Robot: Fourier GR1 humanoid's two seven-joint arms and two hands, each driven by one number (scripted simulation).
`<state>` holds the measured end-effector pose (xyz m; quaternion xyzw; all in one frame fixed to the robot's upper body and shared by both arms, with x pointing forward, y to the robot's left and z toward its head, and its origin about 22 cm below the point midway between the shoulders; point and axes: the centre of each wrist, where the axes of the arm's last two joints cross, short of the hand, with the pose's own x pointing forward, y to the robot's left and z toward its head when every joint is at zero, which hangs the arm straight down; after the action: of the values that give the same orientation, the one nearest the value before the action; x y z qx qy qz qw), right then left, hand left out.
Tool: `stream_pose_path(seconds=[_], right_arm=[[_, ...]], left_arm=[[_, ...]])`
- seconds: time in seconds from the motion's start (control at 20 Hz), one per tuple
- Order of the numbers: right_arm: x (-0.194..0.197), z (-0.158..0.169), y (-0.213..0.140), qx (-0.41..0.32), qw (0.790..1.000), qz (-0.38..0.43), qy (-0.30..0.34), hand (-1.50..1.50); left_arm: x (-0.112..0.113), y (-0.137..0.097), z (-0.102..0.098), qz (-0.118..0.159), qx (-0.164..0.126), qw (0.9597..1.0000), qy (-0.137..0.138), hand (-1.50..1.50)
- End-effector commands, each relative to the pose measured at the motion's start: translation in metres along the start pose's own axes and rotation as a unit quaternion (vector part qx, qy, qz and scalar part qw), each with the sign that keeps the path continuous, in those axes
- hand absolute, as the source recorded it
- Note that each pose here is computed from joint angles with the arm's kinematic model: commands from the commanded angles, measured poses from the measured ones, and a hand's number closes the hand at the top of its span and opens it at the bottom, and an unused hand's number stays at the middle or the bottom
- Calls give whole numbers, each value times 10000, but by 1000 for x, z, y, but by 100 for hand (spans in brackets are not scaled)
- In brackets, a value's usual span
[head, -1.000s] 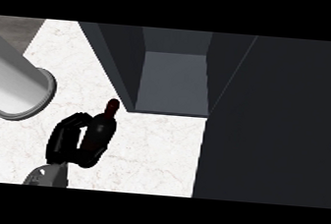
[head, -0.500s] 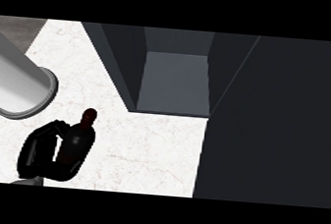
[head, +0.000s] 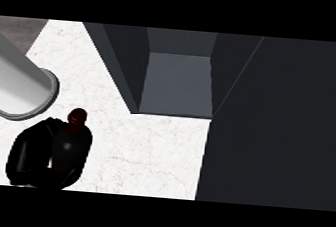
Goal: Pick up the wine, place it into the cabinet and close the cabinet
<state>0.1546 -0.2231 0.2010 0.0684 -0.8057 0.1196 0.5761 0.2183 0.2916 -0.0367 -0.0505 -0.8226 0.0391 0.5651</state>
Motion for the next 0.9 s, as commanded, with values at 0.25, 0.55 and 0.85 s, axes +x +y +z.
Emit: stream_pose_path(seconds=[0.25,0.55,0.85], right_arm=[[23,19,0,208,9991,-296,-228,-150],[11,2,13,118,9990,-345,-249,-150],[8,8,-5,201,9991,-252,-263,-150]], left_arm=[[64,-60,-28,181,-403,9990,-3,150],[98,-112,-43,280,-661,9973,158,150],[95,-159,-42,548,-818,9951,68,150]])
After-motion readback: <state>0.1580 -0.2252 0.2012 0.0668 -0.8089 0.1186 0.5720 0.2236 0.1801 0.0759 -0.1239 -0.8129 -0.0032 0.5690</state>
